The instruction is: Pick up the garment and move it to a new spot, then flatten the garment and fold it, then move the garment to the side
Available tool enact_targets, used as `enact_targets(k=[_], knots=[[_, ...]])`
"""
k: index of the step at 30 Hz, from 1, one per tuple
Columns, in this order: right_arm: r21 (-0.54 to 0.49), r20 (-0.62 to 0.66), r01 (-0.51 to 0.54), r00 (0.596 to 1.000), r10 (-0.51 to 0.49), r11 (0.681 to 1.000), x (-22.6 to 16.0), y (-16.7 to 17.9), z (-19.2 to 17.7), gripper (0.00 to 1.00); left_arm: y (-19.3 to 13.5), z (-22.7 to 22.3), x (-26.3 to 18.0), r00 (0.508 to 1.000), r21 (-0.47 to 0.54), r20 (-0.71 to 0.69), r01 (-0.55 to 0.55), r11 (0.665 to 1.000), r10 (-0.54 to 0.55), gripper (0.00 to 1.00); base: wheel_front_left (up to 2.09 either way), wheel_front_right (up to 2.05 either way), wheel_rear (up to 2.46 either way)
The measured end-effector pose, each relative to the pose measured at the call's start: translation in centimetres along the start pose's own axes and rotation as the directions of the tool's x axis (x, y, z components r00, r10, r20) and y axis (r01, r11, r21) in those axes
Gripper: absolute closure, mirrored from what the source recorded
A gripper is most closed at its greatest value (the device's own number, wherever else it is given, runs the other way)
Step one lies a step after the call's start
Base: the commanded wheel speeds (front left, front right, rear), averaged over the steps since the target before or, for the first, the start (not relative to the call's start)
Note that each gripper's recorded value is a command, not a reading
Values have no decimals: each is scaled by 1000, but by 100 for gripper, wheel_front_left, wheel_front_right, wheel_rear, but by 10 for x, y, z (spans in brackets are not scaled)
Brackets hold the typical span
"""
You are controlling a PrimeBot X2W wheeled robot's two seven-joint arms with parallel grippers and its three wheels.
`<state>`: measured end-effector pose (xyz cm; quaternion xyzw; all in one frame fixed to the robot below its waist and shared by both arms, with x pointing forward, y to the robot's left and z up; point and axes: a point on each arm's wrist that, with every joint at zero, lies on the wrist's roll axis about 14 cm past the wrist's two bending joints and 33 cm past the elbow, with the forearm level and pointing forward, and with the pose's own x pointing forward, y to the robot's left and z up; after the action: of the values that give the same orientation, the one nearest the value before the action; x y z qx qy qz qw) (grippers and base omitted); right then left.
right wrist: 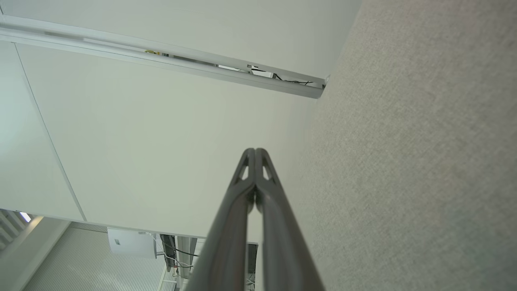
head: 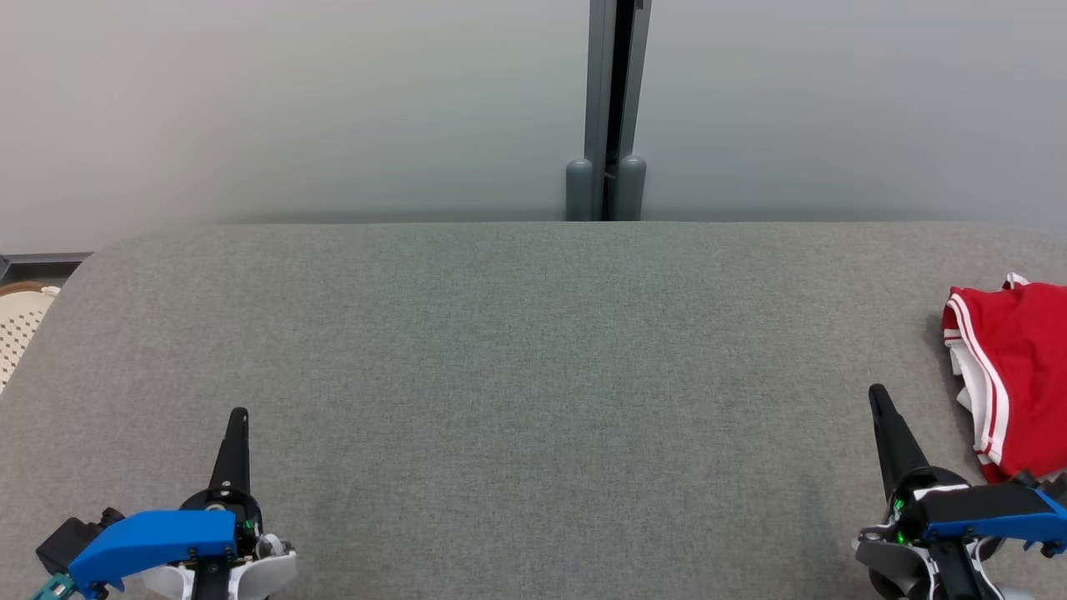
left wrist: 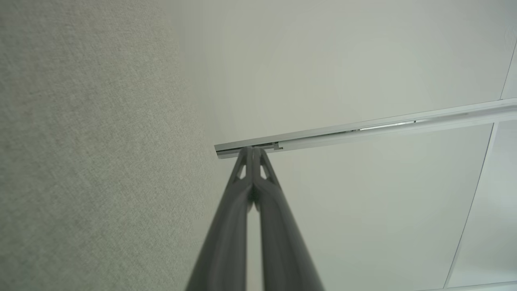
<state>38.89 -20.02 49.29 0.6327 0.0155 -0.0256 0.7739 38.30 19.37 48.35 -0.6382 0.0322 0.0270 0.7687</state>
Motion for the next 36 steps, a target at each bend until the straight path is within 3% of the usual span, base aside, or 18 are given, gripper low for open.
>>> enact_targets(k=[28,36], knots=[[198,-10,-57,998,60,979,0,15,1,100,-17,9,2,998,-182,11,63,981,-62,100,0,0,0],[205,-9,-58,998,61,977,0,15,2,100,-19,10,3,998,-188,13,69,980,-68,100,0,0,0]])
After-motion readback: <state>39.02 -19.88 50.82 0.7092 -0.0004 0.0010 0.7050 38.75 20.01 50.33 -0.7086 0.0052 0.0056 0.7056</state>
